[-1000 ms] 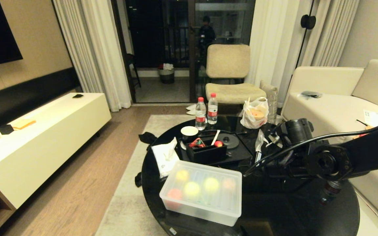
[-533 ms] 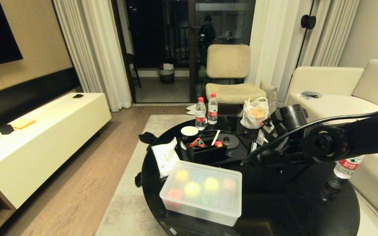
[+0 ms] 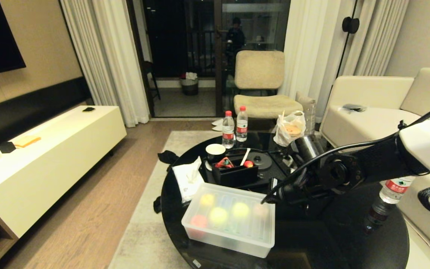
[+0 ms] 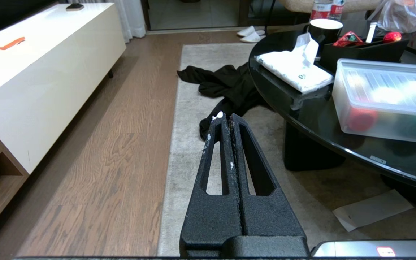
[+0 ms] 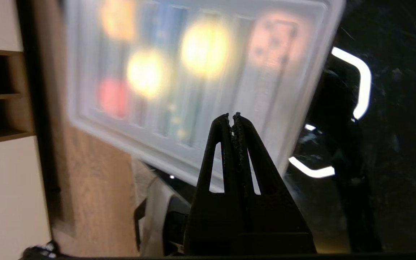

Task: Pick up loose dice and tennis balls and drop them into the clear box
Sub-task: Close the lid

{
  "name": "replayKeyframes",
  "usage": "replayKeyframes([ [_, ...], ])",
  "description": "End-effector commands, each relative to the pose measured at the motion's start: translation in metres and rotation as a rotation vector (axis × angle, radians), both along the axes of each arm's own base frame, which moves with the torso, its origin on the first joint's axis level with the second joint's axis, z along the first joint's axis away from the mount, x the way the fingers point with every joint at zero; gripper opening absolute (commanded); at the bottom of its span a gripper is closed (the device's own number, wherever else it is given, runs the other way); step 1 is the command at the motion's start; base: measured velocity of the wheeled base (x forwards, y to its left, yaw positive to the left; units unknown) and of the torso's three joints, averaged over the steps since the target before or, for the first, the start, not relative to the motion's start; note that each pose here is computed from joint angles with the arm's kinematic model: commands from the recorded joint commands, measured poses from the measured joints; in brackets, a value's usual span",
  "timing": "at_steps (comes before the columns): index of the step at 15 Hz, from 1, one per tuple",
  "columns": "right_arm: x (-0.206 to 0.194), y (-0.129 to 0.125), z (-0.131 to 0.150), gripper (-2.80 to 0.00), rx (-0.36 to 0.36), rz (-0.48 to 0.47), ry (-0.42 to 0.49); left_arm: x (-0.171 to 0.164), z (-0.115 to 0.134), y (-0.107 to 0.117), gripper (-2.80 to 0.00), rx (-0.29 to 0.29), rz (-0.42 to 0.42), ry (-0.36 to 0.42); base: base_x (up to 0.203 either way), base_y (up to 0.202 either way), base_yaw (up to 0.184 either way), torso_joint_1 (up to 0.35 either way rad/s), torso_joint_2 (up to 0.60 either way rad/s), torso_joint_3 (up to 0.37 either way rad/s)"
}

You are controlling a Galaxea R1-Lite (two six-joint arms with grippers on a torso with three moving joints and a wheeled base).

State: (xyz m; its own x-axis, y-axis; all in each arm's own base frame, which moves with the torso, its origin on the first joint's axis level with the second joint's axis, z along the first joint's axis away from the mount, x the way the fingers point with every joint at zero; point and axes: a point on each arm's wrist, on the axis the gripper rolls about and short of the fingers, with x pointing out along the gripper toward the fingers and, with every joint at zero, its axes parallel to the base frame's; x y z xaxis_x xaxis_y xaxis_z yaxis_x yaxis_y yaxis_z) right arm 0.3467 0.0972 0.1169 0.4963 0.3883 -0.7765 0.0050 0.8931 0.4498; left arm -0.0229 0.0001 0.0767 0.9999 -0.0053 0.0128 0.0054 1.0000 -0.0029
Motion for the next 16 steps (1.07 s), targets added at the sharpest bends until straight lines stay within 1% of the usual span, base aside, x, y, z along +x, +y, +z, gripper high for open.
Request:
replayKeyframes([
  [1,0.002,0.001,-0.015,-2.8,-0.022,-0.008,0.041,0.0,-0.001,0.0,-2.8,0.0,0.001,0.004,0.0,0.0,0.0,0.0,0.0,0.0],
  [3,0.001,0.003,-0.022,-2.8,-0.028,-0.004,0.062,0.0,-0.001,0.0,-2.8,0.0,0.0,0.003,0.0,0.0,0.0,0.0,0.0,0.0],
  [6,0.004,0.015,-0.035,-2.8,-0.034,0.025,0.086,0.0,-0.001,0.0,-2.8,0.0,0.0,0.003,0.0,0.0,0.0,0.0,0.0,0.0],
  [9,0.015,0.032,-0.036,-2.8,-0.025,0.056,0.045,0.0,-0.001,0.0,-2.8,0.0,-0.001,0.004,0.0,0.0,0.0,0.0,0.0,0.0],
  [10,0.021,0.04,-0.038,-2.8,-0.038,0.058,0.029,0.0,-0.001,0.0,-2.8,0.0,-0.001,0.004,0.0,0.0,0.0,0.0,0.0,0.0],
  [13,0.041,0.06,-0.055,-2.8,-0.135,0.02,-0.009,0.0,-0.001,0.0,-2.8,0.0,-0.001,0.004,0.0,0.0,0.0,0.0,0.0,0.0],
  [15,0.042,0.072,-0.058,-2.8,-0.148,0.036,-0.017,0.0,0.0,0.0,-2.8,0.0,0.0,0.002,0.0,0.0,0.0,0.0,0.0,0.0],
  [16,0.042,0.073,-0.059,-2.8,-0.149,0.039,-0.016,0.0,0.0,0.0,-2.8,0.0,0.001,0.002,0.0,0.0,0.0,0.0,0.0,0.0],
])
